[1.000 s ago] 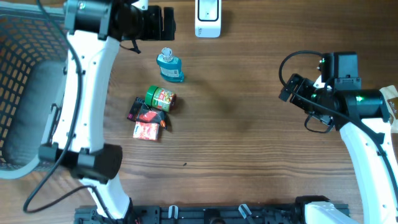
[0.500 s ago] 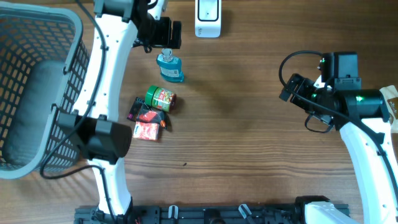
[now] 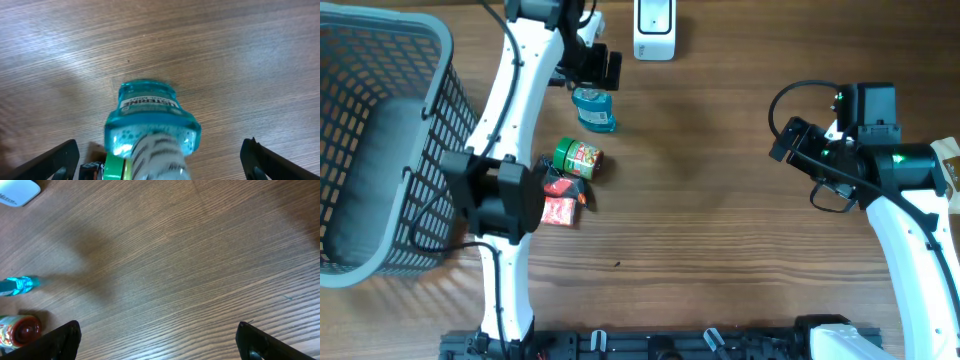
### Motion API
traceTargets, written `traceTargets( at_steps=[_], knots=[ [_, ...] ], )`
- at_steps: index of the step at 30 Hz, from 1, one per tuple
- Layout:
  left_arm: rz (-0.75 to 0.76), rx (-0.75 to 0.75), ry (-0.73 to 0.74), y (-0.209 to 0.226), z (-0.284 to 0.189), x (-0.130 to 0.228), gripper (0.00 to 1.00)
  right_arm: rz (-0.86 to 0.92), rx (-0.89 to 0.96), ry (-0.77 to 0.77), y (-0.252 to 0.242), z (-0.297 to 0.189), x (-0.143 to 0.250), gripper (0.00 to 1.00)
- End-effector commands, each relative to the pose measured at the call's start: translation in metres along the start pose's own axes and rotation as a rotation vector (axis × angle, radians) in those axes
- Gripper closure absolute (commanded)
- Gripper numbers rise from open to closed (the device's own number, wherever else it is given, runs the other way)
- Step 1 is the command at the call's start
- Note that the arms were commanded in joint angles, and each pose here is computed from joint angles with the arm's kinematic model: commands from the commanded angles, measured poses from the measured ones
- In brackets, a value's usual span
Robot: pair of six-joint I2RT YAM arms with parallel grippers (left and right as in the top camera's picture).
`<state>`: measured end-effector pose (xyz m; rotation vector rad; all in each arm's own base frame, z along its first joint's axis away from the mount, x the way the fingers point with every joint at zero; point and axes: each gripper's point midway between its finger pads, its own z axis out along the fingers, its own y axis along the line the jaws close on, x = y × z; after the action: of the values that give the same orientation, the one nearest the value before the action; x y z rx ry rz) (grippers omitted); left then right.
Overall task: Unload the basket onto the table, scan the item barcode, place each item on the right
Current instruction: 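Grasp the Listerine bottle with the left gripper and lift it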
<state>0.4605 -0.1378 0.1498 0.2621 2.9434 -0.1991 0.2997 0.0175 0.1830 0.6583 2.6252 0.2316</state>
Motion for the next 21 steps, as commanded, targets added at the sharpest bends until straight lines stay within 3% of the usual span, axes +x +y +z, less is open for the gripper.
traceTargets(
  at_steps=[1,21],
  knots=[
    [0.048,-0.012,0.058,-0.001,0.022,0.006,0.00,-0.016,0.035,-0.008,-0.005,0.004,-0.001,0.00],
    [0.096,-0.062,0.133,0.010,0.042,0.020,0.06,-0.016,0.053,-0.011,-0.008,0.005,-0.002,0.00]
  ],
)
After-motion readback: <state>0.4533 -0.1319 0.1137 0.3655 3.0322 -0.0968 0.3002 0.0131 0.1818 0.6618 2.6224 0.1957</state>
